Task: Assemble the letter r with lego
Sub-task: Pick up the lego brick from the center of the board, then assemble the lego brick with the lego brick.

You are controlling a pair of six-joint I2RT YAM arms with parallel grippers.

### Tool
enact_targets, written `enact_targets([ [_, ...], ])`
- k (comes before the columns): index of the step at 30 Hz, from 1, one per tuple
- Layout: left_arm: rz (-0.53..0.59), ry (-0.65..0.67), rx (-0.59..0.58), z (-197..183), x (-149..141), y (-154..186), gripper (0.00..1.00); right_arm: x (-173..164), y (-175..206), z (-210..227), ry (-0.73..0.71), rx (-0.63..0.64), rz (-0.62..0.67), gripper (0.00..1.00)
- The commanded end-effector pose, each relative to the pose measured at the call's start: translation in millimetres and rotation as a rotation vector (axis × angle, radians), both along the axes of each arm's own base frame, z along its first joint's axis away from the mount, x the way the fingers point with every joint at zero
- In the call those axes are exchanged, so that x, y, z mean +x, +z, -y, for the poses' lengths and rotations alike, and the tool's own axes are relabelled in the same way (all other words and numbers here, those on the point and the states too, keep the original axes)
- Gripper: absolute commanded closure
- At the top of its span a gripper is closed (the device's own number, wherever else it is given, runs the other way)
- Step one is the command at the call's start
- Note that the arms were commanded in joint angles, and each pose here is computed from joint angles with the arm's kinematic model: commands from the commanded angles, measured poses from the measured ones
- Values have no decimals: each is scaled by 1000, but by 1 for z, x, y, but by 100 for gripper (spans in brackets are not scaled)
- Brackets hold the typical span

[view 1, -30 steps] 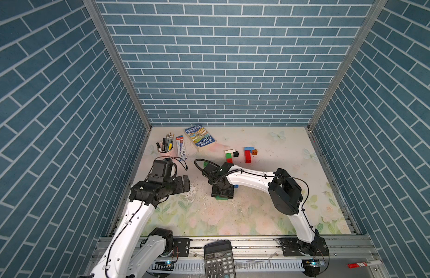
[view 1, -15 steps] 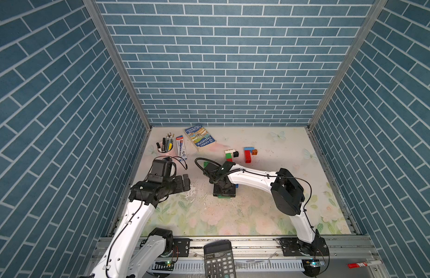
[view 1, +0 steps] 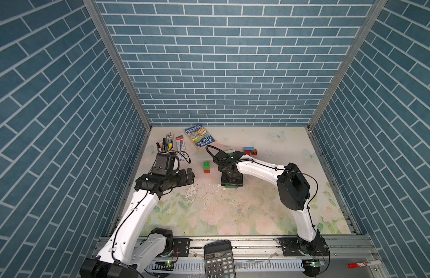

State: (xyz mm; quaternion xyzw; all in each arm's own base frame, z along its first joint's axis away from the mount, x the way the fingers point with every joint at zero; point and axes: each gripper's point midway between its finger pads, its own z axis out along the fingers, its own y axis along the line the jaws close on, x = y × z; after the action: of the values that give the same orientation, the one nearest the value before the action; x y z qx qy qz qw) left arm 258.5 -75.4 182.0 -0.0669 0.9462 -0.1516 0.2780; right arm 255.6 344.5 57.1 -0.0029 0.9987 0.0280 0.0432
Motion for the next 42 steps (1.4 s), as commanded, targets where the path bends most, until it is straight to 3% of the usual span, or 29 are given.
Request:
enact_targets([
  [1,39,-4,-18,3,12,12,1,7,14,-4,22,18,16,68],
  [42,28,-9,13,0,14,9,0,10,-15,1,-38,34,-56,71],
])
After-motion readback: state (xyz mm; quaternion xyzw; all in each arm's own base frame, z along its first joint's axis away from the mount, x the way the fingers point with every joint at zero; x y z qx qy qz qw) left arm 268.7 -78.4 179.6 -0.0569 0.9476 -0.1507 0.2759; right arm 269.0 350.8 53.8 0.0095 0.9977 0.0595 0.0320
